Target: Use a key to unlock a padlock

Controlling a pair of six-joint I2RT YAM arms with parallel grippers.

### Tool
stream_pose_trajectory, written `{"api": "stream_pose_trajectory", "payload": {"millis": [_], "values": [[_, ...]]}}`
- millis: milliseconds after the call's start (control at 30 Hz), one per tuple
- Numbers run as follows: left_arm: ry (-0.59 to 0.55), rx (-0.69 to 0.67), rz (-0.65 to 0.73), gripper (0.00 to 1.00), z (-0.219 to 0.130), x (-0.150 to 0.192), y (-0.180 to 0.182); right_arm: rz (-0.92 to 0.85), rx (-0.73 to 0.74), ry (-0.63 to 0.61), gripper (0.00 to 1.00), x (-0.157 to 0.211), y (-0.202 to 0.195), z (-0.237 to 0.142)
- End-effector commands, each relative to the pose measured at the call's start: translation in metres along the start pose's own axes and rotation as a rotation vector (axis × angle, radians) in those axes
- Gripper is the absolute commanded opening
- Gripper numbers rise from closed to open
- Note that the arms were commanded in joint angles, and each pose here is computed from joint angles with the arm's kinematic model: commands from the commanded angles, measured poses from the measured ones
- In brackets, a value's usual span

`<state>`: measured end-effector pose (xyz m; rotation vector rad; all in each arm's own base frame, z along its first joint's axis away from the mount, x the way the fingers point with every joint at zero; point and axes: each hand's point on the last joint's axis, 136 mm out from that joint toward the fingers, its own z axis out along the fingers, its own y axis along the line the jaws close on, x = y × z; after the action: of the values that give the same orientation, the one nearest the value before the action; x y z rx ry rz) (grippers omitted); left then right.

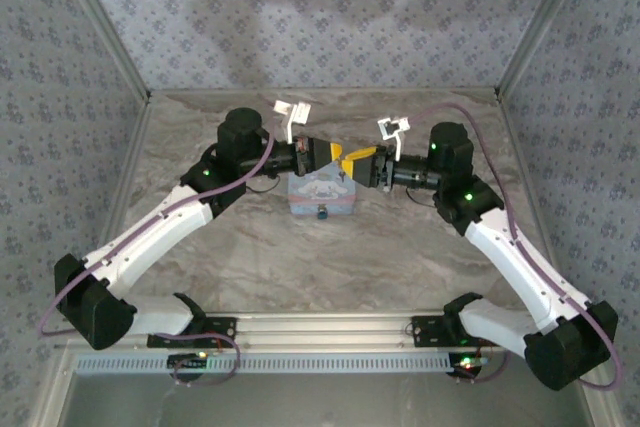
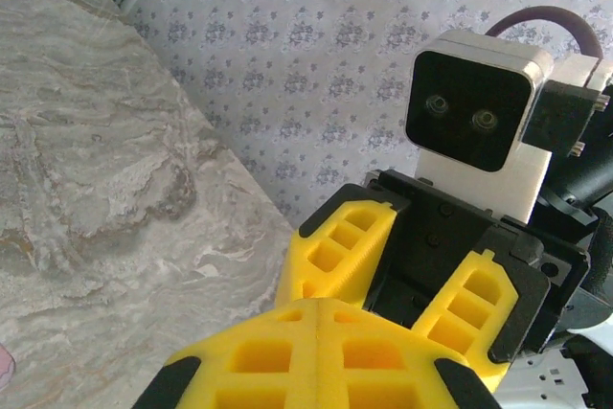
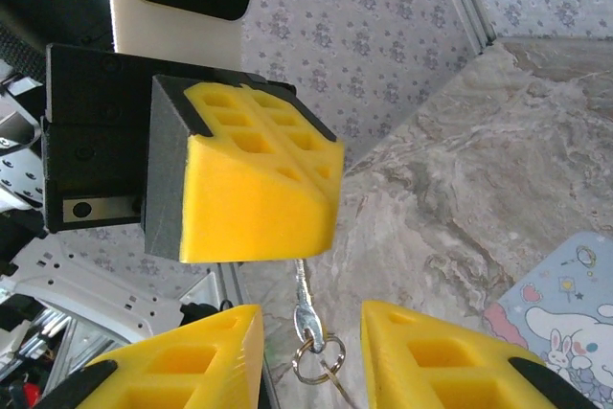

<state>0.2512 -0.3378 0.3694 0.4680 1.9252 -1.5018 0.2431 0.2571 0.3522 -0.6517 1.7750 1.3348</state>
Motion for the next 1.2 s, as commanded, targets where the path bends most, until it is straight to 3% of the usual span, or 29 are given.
{"api": "stream_pose_trajectory", "payload": {"millis": [0, 200, 400, 733, 767, 867, 967, 1167], "values": [[-0.045, 0.072, 0.046, 0.00, -0.010, -0.011, -0.026, -0.018, -0.009, -0.022, 0.33, -0.010, 0.006, 0.002], [-0.054, 0.074, 0.049, 0.00, -0.011, -0.012, -0.028, -0.014, -0.023, 0.001, 0.23, -0.007, 0.007, 0.008], [-0.056, 0.070, 0.054, 0.00, -0.014, -0.012, -0.029, -0.036, -0.025, 0.006, 0.01, -0.009, 0.011, 0.007], [-0.064, 0.034, 0.044, 0.00, -0.014, -0.011, -0.020, -0.109, 0.004, -0.005, 0.00, -0.014, 0.019, 0.001], [-0.063, 0.024, 0.042, 0.09, -0.015, -0.012, -0.018, -0.120, 0.030, -0.006, 0.00, -0.015, 0.017, 0.000], [-0.079, -0.004, 0.035, 0.25, -0.018, -0.015, -0.013, -0.146, 0.094, -0.015, 0.00, -0.016, 0.011, -0.006], [-0.121, -0.072, 0.023, 0.60, -0.026, -0.022, -0.002, -0.181, 0.209, -0.019, 0.00, -0.019, 0.000, -0.014], [-0.169, -0.206, -0.053, 0.72, -0.035, -0.025, 0.024, -0.265, 0.567, -0.032, 0.00, -0.031, -0.036, -0.034]]}}
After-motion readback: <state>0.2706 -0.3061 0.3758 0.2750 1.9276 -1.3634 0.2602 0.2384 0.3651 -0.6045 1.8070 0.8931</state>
